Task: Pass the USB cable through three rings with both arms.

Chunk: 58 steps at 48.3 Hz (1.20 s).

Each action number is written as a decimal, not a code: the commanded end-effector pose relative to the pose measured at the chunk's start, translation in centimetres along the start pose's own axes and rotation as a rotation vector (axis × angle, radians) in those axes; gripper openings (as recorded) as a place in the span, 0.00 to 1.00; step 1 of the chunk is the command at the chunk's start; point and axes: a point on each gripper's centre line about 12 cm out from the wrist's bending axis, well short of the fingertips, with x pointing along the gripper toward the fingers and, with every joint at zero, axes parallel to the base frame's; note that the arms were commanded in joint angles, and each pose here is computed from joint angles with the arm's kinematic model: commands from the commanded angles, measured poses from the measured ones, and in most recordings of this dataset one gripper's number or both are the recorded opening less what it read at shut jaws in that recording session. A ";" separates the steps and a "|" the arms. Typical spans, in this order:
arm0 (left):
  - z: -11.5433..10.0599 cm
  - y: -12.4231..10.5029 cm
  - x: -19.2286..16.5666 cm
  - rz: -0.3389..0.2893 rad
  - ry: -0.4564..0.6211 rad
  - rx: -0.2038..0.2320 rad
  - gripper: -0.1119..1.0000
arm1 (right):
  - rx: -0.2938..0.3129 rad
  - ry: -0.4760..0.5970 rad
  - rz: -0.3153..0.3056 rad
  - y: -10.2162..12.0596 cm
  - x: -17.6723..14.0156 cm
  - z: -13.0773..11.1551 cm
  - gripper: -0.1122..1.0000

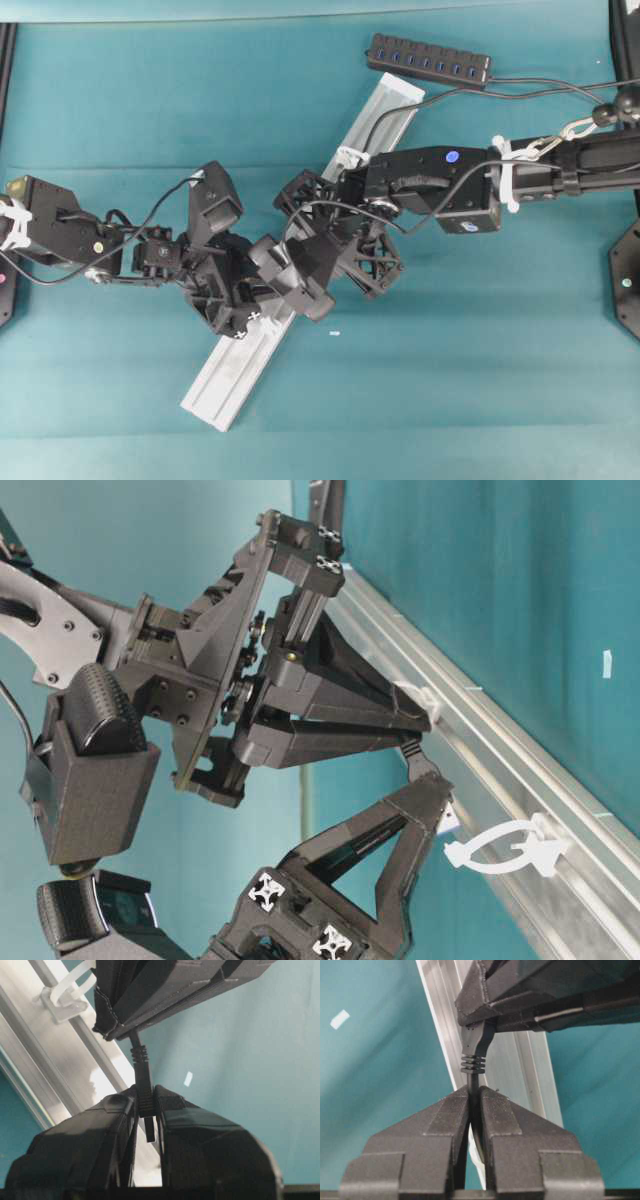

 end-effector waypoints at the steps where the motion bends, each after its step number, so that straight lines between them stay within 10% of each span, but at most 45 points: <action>1: 1.1 -1.0 -0.2 -0.037 -0.042 0.007 0.20 | -0.017 0.005 -0.017 -0.4 0.1 0.1 0.19; 19: 1.7 -1.6 -0.7 -0.068 -0.084 0.007 0.23 | -0.104 0.029 -0.070 -0.1 0.7 0.3 0.19; 35: 2.3 -2.2 -2.6 -0.100 -0.115 -0.029 0.96 | -0.115 0.020 -0.091 -0.2 0.7 0.5 0.19; 58: 1.7 -2.2 -6.4 -0.120 -0.125 -0.047 0.93 | -0.170 0.033 -0.054 1.2 1.1 1.1 0.19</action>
